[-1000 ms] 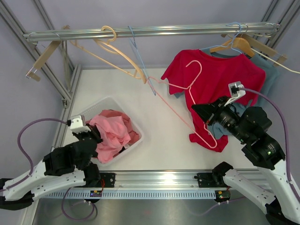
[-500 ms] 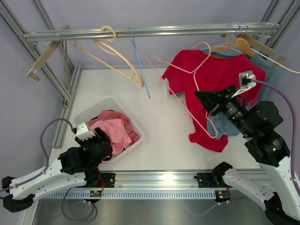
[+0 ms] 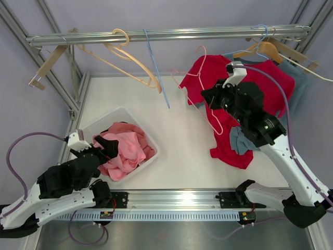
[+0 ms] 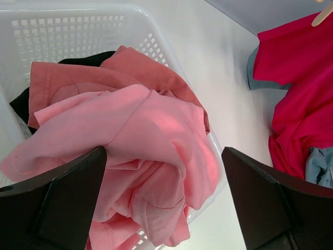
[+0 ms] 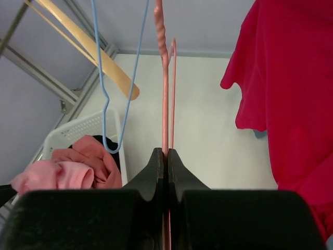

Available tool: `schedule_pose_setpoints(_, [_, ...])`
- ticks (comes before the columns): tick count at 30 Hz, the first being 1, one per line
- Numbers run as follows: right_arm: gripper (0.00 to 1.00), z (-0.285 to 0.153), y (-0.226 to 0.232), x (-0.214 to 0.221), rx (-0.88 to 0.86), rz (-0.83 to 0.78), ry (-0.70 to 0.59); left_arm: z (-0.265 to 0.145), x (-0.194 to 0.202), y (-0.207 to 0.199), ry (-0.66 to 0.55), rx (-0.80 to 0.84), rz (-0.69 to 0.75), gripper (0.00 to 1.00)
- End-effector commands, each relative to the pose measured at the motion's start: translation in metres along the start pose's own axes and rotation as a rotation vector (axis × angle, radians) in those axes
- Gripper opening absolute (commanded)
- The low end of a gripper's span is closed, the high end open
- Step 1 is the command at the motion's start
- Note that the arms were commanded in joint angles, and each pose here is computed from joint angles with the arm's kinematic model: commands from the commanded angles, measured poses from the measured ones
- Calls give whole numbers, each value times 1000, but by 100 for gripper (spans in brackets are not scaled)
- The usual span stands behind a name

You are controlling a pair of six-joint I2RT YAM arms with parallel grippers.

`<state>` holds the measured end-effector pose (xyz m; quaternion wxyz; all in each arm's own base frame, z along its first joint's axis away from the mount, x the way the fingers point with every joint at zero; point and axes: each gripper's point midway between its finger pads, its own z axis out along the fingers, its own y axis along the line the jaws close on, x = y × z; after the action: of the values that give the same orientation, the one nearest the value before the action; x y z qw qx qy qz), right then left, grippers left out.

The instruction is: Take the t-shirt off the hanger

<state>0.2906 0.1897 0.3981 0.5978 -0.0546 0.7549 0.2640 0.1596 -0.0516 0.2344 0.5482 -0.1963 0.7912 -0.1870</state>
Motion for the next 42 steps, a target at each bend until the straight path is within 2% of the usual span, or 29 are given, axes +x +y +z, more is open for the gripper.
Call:
schedule_pose_setpoints(1, [0, -1, 12, -53, -16, -30, -135, 2, -6, -10, -11, 4, 39, 99])
schedule_pose_setpoints(4, [0, 16, 18, -63, -19, -47, -132, 7, -5, -24, -15, 22, 49, 99])
schedule_pose_setpoints(6, [0, 33, 20, -66, -13, -56, -119, 4, -13, -47, -16, 95, 29, 99])
schedule_pose_setpoints(11, [0, 63, 35, -75, -59, -74, -111, -18, -71, -89, -118, 249, 23, 99])
schedule_pose_setpoints(14, [0, 87, 45, -75, -90, -77, -91, -23, -84, -96, -140, 273, 35, 99])
schedule_pose_setpoints(19, [0, 111, 48, -77, -88, -97, -73, -19, -75, -88, -146, 263, 51, 99])
schedule_pose_setpoints(24, [0, 135, 57, -58, -111, -92, -30, -29, -57, -131, -93, 496, 97, 99])
schedule_pose_setpoints(26, [0, 142, 58, -55, -110, -95, -23, -29, -44, -149, -47, 556, 164, 99])
schedule_pose_setpoints(31, [0, 149, 60, -43, -77, -116, 1, -29, -20, -177, 42, 645, 290, 99])
schedule_pose_setpoints(36, [0, 142, 52, -33, -42, -105, -2, -33, -10, -188, 78, 705, 328, 99])
schedule_pose_setpoints(39, [24, 128, 53, -35, -64, -105, 1, -41, -12, -194, 81, 754, 348, 99])
schedule_pose_setpoints(40, [43, 122, 57, -36, -89, -113, 2, -43, -13, -195, 79, 767, 359, 99])
schedule_pose_setpoints(42, [55, 105, 58, -40, -103, -129, 9, -52, -13, -200, 89, 817, 370, 99])
